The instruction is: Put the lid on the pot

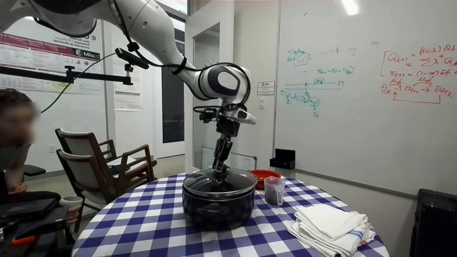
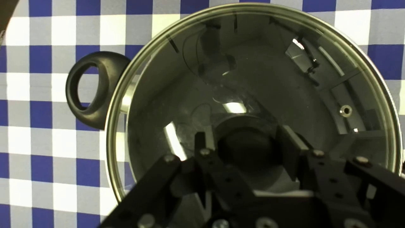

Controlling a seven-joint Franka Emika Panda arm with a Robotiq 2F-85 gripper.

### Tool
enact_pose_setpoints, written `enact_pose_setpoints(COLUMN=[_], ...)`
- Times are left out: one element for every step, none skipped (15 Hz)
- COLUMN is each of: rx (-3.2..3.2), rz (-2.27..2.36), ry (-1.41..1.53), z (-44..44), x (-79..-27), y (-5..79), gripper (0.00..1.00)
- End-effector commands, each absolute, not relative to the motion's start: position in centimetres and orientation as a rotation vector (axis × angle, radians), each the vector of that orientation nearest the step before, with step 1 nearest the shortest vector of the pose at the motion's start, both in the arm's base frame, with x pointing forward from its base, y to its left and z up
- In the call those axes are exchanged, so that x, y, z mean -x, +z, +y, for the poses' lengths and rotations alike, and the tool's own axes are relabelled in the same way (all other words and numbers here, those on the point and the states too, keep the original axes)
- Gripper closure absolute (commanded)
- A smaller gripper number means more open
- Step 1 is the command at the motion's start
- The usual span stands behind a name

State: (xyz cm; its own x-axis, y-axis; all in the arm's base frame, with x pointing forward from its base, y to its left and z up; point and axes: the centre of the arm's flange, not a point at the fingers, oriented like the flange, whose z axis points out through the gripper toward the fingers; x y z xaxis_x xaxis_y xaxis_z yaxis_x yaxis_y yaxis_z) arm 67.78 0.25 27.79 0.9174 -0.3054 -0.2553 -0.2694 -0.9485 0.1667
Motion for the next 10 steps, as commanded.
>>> enact_pose_setpoints(rx=[-2.964,-2.964,-2.967,-2.969,-2.972,-2.973,-2.976,-2.979,-2.982,-2.983], rz=[-0.462,-0.463,-0.463,-0.46,-0.457,-0.456,-0.454,-0.452,-0.452,-0.452], ry=[-0.432,-0.435,-0.441,-0.446,-0.45,-0.453,-0.459,-0.463,-0.467,-0.469], z=[-0.5,-0.6,-0.6,-0.5,-0.3,-0.2,0.1,0.2,0.3,0.4], x=[-68.5,-68.5,-68.4,-68.3,-68.1,-68.1,-68.0,-67.9,-67.8,-67.7], y=[29.5,29.4,29.4,29.3,29.2,29.2,29.1,29.0,29.0,28.9], gripper=[0.75,0.75,0.75,0.75,0.75,0.75,0.75,0.75,0.75,0.75])
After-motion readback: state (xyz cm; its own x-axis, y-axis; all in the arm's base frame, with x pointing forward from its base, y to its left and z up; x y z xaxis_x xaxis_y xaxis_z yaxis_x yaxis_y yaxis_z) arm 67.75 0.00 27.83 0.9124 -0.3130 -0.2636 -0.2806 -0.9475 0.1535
